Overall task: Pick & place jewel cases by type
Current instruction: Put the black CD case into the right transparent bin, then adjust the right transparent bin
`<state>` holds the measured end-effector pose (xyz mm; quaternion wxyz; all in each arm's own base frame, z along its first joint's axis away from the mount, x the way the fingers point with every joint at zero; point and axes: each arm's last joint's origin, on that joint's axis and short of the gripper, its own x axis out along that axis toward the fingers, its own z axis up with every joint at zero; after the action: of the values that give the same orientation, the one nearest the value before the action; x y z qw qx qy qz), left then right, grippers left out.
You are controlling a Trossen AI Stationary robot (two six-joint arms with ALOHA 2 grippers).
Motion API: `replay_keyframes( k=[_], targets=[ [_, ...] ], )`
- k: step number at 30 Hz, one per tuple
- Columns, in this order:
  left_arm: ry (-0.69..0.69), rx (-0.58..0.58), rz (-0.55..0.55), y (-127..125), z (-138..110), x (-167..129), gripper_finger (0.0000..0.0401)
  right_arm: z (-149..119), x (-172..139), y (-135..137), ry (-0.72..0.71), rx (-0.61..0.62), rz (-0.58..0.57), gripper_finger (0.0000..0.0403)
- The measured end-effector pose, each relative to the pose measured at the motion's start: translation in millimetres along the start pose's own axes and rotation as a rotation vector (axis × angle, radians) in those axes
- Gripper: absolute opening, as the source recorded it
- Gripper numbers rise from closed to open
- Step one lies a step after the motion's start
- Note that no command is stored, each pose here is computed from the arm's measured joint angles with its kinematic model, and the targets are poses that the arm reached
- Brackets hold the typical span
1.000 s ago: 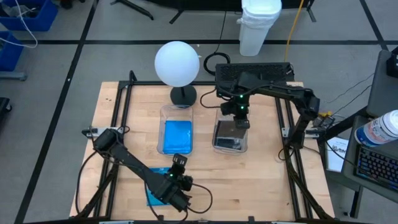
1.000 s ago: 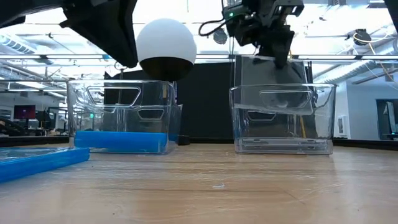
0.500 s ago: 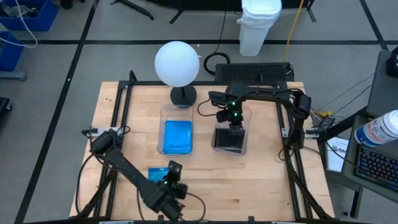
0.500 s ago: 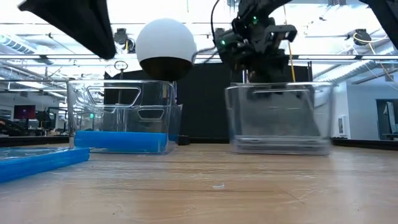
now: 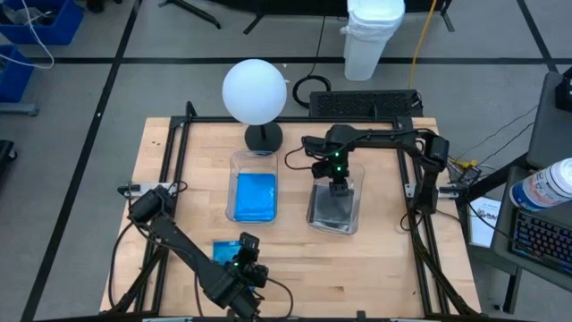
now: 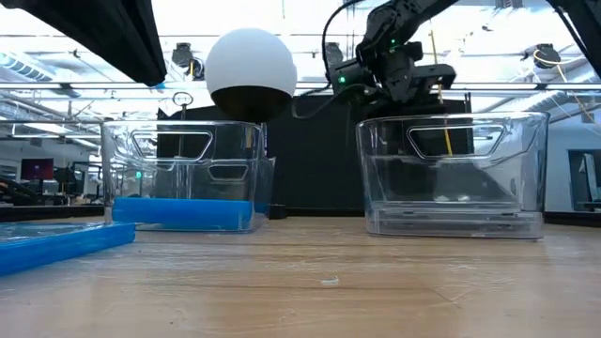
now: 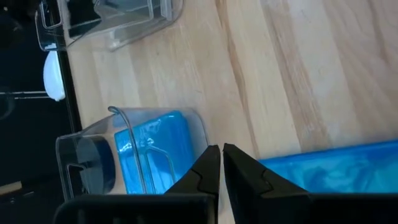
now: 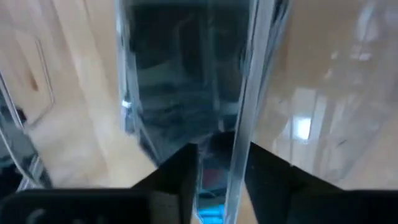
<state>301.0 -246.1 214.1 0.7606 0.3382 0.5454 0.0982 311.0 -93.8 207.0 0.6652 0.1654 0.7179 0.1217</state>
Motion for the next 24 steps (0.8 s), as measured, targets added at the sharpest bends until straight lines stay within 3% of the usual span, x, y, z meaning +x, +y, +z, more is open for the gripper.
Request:
replay_keyframes(
  k=[9, 15, 19, 24],
  targets=[
    [0.000, 0.019, 0.001, 0.2, 0.1, 0.2, 0.0030, -16.7, -30.7, 16.1, -0.101, -0.032, -0.109, 0.0229],
    [0.000, 0.018, 0.001, 0.3, 0.1, 0.2, 0.0030, -39.5, -57.7, 31.6, -0.180, 0.026, -0.211, 0.0259],
    [0.000, 0.011, 0.001, 0.3, 0.1, 0.2, 0.0031, -57.1, -74.6, 65.9, -0.289, -0.024, -0.235, 0.0234],
    [0.012, 0.042, 0.012, -2.0, -7.3, -9.3, 0.0030, -68.5, -81.3, 122.6, -0.465, -0.145, -0.318, 0.0140]
  ],
)
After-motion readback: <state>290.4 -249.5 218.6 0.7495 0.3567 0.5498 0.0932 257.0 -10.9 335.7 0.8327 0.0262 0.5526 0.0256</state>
